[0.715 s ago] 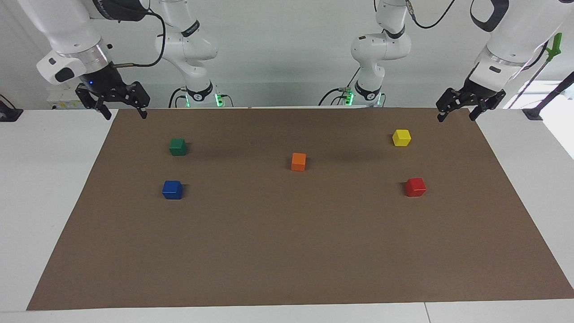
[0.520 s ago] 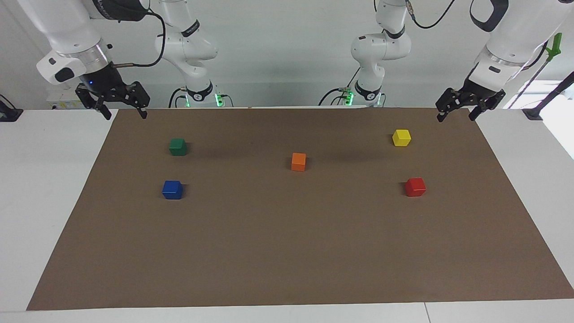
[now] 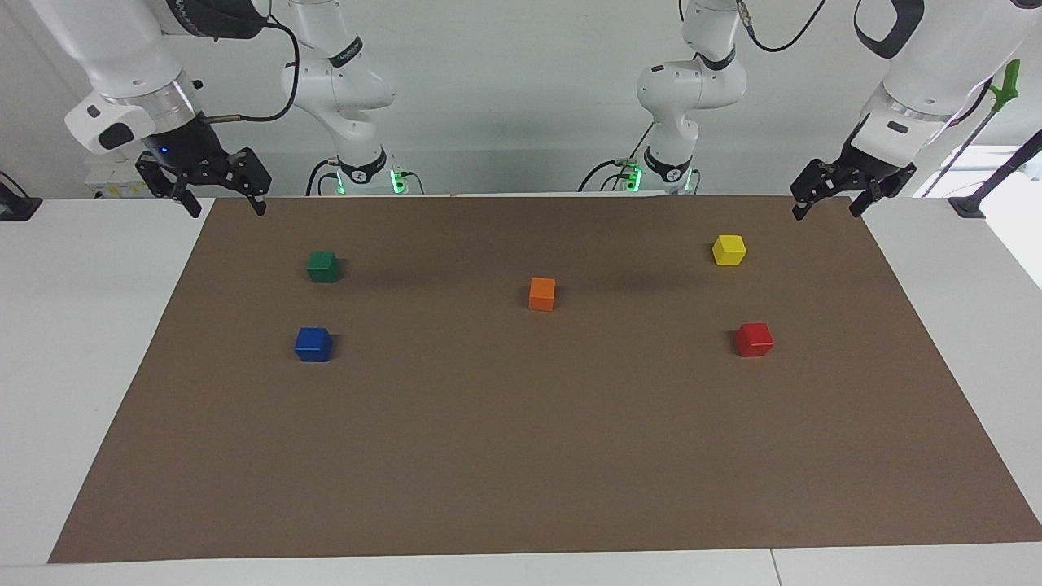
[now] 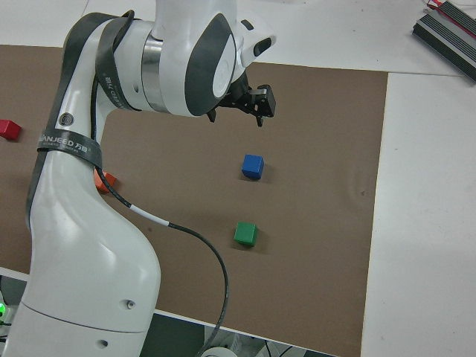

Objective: Transfer red block to right arm and stack on blue block
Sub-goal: 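Reach the left gripper to the red cube while the right gripper advances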

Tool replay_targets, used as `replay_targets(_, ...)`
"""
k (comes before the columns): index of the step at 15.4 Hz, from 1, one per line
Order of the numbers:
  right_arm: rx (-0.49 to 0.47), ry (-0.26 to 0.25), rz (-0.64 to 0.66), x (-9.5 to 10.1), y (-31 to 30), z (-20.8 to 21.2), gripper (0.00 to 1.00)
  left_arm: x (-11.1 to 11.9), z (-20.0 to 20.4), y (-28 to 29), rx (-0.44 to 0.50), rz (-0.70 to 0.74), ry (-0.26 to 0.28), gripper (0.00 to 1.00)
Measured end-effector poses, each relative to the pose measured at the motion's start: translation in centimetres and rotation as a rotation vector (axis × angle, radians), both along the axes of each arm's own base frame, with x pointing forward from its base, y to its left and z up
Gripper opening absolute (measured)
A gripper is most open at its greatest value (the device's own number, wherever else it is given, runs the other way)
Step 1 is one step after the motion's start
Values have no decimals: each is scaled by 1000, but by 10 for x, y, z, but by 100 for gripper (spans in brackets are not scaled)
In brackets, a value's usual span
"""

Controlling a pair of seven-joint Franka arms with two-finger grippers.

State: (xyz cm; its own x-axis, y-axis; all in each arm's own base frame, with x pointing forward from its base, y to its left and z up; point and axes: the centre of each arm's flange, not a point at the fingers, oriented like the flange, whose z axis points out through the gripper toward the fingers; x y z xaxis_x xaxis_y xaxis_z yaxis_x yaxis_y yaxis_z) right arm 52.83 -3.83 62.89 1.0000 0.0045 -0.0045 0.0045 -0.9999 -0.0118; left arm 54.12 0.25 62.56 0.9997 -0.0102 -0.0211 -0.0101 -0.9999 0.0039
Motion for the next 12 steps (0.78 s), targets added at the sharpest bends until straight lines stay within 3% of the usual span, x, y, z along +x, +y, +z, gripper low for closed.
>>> replay_targets(3,1,13,1,-2,-3,-6,100,8,-20,1,0,9,-19,100)
replay_targets(8,20,40,-3,-10,-4,-21,100,21,-92,8,0,23,-38,100)
replay_targets(12,224,42,4,-13,-17,-72,100,22,-179,10,1,29,-82,100)
